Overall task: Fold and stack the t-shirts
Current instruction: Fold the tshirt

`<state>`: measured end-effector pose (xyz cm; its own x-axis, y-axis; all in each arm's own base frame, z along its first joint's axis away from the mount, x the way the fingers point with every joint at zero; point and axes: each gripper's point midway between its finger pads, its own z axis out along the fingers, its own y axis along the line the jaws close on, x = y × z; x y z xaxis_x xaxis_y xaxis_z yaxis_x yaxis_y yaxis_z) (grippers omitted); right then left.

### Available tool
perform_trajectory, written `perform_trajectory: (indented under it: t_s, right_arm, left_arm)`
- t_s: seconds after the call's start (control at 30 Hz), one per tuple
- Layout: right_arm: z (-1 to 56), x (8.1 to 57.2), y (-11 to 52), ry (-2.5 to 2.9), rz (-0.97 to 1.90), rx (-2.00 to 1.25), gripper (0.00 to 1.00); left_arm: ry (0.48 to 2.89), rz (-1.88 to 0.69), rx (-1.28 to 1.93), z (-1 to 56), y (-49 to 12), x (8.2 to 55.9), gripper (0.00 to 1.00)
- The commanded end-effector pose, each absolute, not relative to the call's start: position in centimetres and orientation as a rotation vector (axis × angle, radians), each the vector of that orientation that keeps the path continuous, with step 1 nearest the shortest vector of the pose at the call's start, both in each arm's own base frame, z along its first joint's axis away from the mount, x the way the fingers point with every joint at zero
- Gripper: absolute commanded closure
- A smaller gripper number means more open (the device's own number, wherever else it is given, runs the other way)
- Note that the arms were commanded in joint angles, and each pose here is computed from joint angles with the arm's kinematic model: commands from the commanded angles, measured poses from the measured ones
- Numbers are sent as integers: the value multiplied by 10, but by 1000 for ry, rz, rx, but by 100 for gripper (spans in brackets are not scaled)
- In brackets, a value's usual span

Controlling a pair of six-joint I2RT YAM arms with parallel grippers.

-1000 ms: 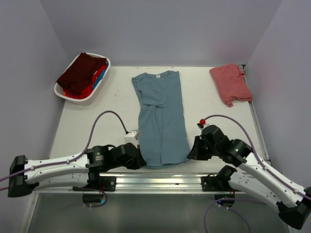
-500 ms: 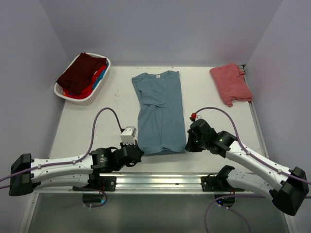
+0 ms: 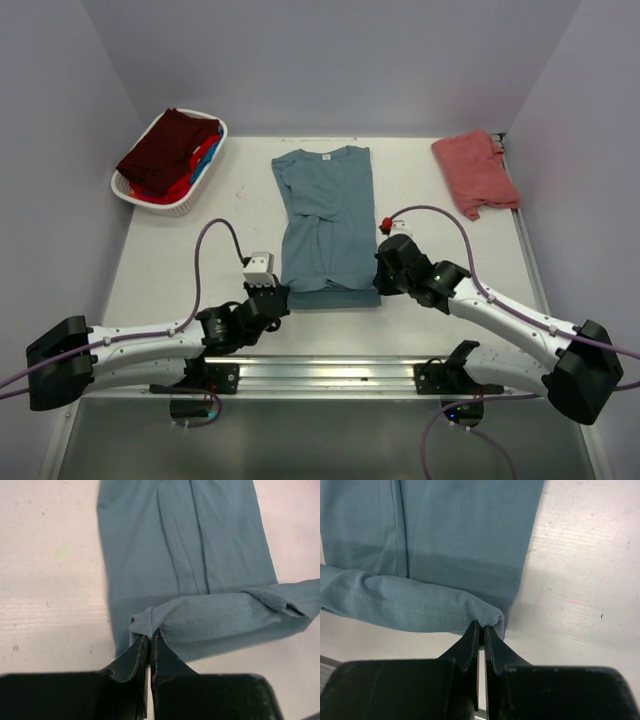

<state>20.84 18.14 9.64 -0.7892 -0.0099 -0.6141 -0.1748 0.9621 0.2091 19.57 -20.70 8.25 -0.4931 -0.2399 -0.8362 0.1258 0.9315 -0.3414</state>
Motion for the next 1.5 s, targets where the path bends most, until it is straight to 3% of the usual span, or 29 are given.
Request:
perform_trajectory:
  t_s: [0.0, 0.67, 1.1, 1.17, 1.2, 1.23, 1.37, 1.47]
  right_arm:
    - [124, 246, 192, 2320, 303, -108, 100]
    - [129, 358, 206, 2267, 240, -22, 100]
    - [111, 429, 192, 2286, 90, 103, 100]
    - [118, 442, 189, 2282, 35, 123, 51]
    - [113, 445, 183, 2292, -15, 137, 30]
    - [117, 444, 179, 2299, -38, 146, 1]
    - [141, 428, 171, 2239, 6, 140, 1]
    - [146, 408, 164, 2253, 29, 132, 1]
  left_arm:
    - [1925, -431, -112, 99, -208, 222, 100]
    - [1838, -372, -59, 121, -208, 309, 100]
    - [1841, -402, -13, 123, -214, 410, 100]
    - [1866, -378, -44, 121, -210, 424, 44]
    - [1886, -355, -62, 126, -204, 432, 0]
    - [1895, -342, -73, 128, -200, 434, 0]
    - [1786, -365, -99, 182, -182, 419, 0]
    - [1825, -384, -92, 182, -176, 398, 0]
